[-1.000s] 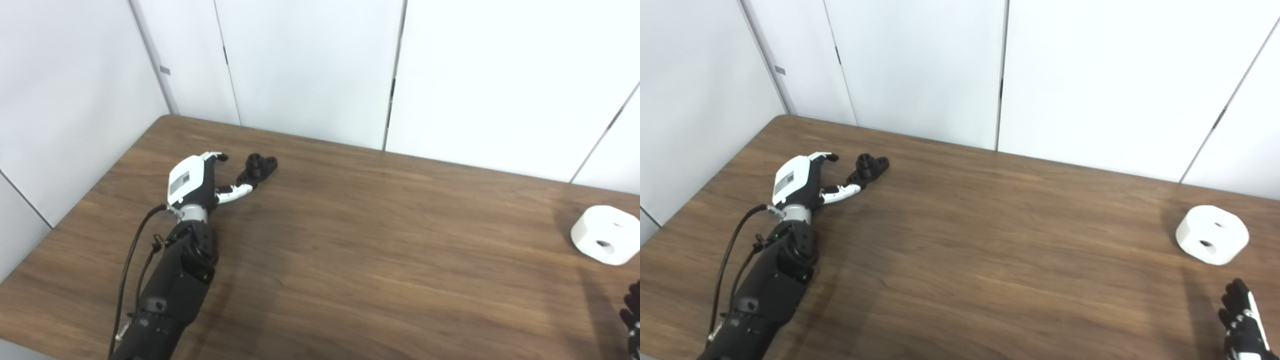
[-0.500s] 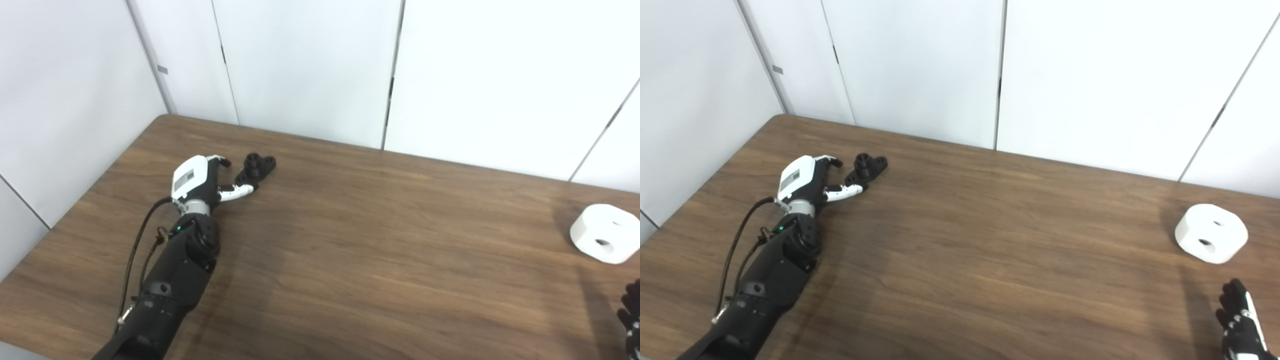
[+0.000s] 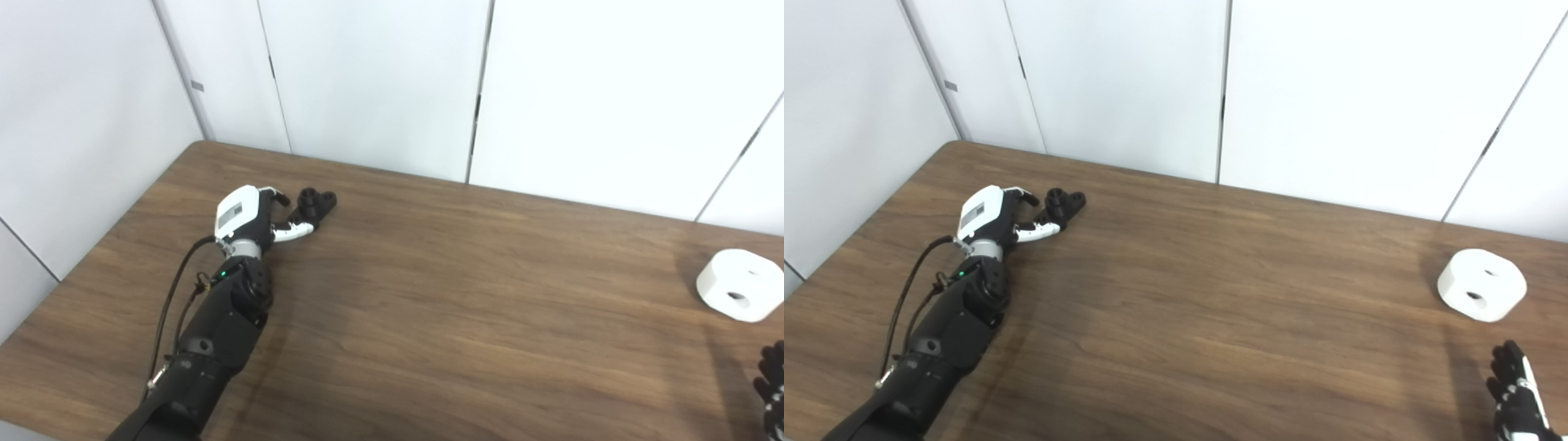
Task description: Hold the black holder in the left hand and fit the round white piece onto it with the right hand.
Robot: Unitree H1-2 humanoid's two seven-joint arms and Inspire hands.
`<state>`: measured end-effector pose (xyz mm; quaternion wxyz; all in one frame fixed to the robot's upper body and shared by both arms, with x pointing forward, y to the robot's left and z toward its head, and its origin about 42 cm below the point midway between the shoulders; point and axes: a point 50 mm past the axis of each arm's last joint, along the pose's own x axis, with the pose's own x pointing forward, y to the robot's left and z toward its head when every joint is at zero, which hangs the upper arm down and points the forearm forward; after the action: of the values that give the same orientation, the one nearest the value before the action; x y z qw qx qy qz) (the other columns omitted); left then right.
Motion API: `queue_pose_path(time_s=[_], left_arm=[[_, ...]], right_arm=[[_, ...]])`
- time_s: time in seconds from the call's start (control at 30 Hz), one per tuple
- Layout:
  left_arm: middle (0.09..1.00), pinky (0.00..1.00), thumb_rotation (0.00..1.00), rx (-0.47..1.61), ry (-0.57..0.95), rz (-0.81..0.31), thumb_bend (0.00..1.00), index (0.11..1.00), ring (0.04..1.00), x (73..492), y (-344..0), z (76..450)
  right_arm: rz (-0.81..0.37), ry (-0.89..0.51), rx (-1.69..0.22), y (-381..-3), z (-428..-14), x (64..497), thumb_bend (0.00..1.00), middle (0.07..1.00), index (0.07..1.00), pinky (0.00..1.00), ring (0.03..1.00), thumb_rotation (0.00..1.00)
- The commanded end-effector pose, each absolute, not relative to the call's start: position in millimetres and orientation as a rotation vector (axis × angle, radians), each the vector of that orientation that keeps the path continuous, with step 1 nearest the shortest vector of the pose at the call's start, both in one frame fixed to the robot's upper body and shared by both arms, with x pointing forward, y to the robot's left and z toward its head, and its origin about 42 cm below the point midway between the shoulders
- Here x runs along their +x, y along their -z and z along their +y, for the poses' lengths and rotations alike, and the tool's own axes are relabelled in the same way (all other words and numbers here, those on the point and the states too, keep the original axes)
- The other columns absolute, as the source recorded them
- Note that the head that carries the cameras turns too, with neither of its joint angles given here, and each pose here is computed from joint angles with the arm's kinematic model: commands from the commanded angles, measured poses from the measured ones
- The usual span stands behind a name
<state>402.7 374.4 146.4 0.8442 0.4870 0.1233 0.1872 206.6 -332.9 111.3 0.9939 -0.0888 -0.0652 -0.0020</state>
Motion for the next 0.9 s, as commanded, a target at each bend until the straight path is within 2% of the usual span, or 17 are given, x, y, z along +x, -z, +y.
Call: queue_pose_path(time_s=[0.0, 0.37, 0.67, 0.7, 0.73, 0.87], left_arm=[[0.858, 0.95, 0.33, 1.047, -0.406, 0.165, 0.83, 0.664, 0.927, 414.9, -172.5, 374.2], [0.849, 0.94, 0.3, 1.036, -0.368, 0.142, 0.84, 0.63, 0.915, 414.2, -167.0, 363.4], [0.842, 0.94, 0.23, 1.044, -0.369, 0.134, 0.8, 0.584, 0.91, 411.6, -163.8, 361.6], [0.834, 0.94, 0.14, 1.043, -0.37, 0.133, 0.64, 0.529, 0.906, 411.3, -163.0, 361.6], [0.83, 0.95, 0.11, 1.043, -0.371, 0.132, 0.58, 0.51, 0.904, 411.2, -162.5, 361.6], [0.81, 0.95, 0.07, 1.046, -0.37, 0.125, 0.52, 0.489, 0.896, 410.5, -159.6, 363.1]], right_arm=[[-0.026, 0.023, -0.109, -79.5, -317.3, 184.8, 0.6, 0.987, 1.0, 1.0, 1.0, 1.0], [-0.034, 0.018, -0.11, -78.3, -318.7, 185.4, 0.57, 0.977, 1.0, 1.0, 1.0, 1.0], [-0.026, 0.018, -0.111, -80.2, -319.1, 185.4, 0.58, 0.986, 1.0, 1.0, 1.0, 1.0], [-0.027, 0.019, -0.113, -80.2, -319.1, 185.8, 0.58, 0.988, 1.0, 1.0, 1.0, 1.0], [-0.028, 0.019, -0.113, -80.3, -319.1, 186.0, 0.58, 0.987, 1.0, 1.0, 1.0, 1.0], [-0.032, 0.015, -0.115, -80.5, -319.0, 186.5, 0.58, 0.989, 1.0, 1.0, 1.0, 1.0]])
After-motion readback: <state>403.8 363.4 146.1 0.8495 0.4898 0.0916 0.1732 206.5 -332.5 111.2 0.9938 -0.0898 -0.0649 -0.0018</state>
